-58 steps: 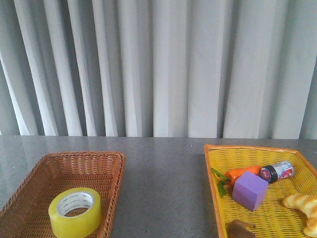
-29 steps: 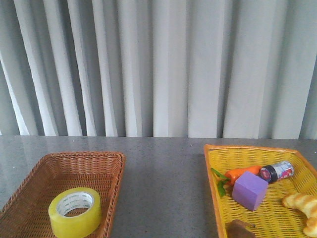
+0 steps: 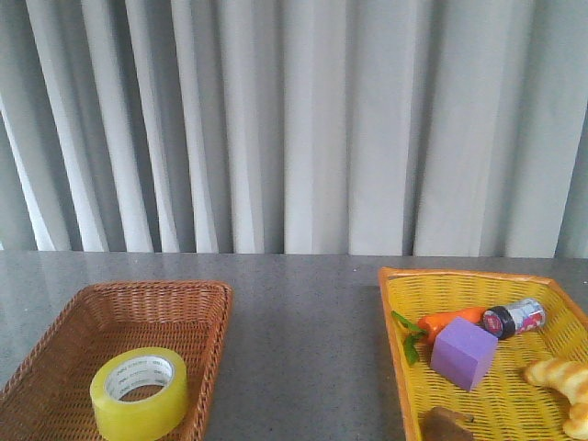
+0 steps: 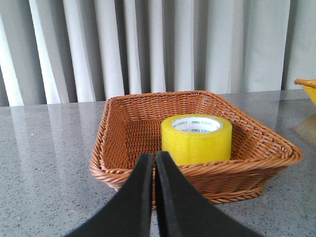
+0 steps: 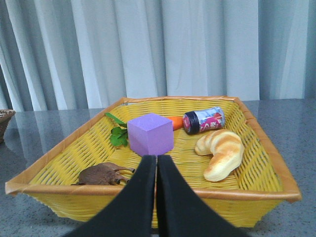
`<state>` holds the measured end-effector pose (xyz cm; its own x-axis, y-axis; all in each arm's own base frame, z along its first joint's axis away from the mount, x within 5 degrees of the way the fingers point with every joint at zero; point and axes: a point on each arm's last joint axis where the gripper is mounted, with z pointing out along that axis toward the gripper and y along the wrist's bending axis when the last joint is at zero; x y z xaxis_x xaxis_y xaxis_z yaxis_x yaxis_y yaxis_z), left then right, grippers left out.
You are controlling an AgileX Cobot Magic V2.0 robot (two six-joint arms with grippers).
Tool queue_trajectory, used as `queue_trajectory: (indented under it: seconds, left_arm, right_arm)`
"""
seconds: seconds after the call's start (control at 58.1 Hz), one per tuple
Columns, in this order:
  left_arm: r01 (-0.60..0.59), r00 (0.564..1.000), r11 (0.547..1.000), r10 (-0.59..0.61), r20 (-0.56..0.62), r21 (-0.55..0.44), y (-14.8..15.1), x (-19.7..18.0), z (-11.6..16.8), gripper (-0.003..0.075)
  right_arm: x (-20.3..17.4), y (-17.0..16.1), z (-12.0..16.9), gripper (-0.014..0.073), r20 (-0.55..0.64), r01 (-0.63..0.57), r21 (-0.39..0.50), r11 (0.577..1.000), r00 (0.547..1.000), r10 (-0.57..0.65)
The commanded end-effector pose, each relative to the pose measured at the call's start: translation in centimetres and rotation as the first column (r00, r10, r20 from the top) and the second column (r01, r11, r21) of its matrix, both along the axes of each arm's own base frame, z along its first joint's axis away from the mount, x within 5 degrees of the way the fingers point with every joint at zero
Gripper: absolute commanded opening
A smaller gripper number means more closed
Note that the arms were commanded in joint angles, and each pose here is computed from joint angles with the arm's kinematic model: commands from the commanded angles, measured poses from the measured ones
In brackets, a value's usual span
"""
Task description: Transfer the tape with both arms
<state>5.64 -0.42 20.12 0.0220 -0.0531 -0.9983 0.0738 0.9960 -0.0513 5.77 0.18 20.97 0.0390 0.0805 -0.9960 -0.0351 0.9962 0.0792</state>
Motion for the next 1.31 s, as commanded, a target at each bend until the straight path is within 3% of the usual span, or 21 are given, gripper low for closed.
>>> queue_trajectory:
  seconds: [0.0,0.241,1.29]
  left_arm:
    - [-0.003,0.995,1.000,0.004,0.102,-0.013,0.05,-0.23,1.11,-0.0007]
    - [-0.003,0.995,1.000,0.004,0.102,-0.013,0.05,-0.23,1.11,-0.0007]
    - [-0.003,0.995,1.000,0.004,0.102,-0.013,0.05,-0.23,1.11,-0.0007]
  right_arm:
    - [-0.21,0.03,0.32,-0.0004,0.145,0.001,-0.010,1.000,0.989,0.001]
    - [-0.21,-0.03,-0.35,-0.0004,0.065,0.011,-0.047,0.999,0.998,-0.008]
    - [-0.21,-0.03,-0.34,-0.0004,0.064,0.010,-0.030,1.000,0.998,-0.008]
